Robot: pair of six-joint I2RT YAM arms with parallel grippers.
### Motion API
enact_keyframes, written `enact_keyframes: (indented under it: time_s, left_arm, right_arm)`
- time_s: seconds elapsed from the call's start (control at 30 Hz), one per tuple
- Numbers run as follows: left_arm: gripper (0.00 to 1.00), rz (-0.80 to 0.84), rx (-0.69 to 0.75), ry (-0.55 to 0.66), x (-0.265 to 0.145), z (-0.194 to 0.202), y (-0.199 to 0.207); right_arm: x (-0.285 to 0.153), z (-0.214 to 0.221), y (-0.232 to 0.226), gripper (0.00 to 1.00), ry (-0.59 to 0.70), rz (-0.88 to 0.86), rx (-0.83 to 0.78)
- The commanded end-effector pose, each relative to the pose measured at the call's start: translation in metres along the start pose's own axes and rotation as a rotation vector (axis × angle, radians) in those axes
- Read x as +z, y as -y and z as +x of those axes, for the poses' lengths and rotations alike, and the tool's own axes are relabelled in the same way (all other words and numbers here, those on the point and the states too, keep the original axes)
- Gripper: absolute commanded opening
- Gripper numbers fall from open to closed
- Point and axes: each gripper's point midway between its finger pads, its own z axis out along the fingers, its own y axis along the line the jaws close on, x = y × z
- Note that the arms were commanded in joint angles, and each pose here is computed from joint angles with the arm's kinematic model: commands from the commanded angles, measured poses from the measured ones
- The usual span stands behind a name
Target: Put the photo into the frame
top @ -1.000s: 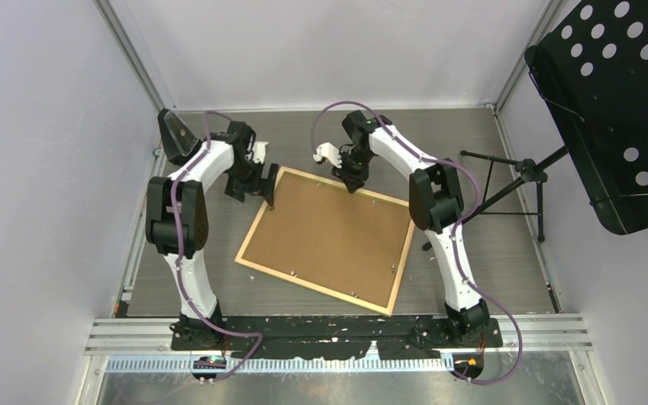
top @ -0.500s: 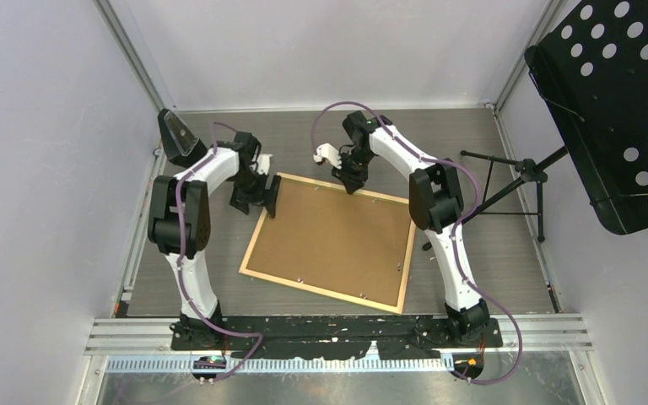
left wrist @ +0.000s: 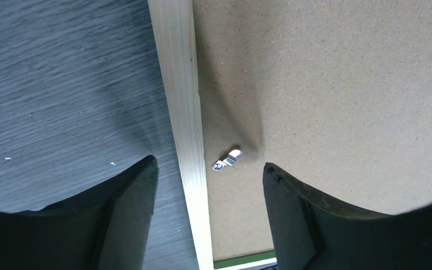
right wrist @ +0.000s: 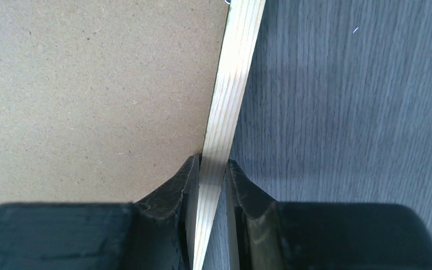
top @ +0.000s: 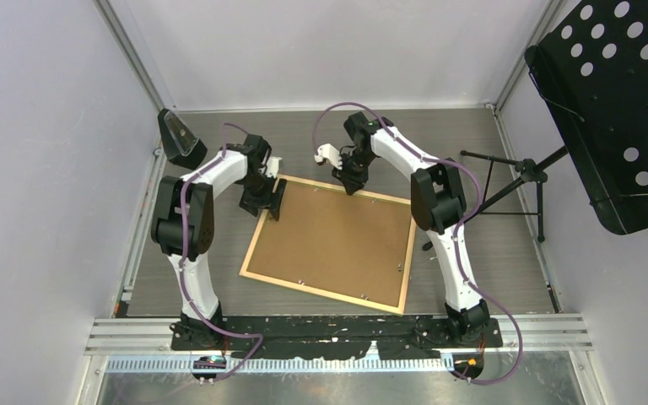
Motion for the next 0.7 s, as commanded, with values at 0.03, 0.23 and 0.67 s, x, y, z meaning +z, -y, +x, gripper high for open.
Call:
enact_keyframes:
  time_s: [0.03,0.23,0.67]
  left_arm:
    - [0.64,-0.011,0.009,0.053,-0.0071,-0.0104,0.0005]
    - [0.6,-0.023,0.016,0.047,-0.004,-0.0076,0.0016]
    - [0.55,-0.025,0.011,0.062,-0.0016,-0.0038,0.0025]
  right_arm:
    - [-0.0166,-0.0174,-0.0145,0.06,0.045,-0.018,-0.035]
    - [-0.017,-0.017,-0.0165,0.06,0.046,-0.022,-0.034]
    - [-0.0156,-0.0136,-0.0184,0.06,0.036,-0.024,-0.036]
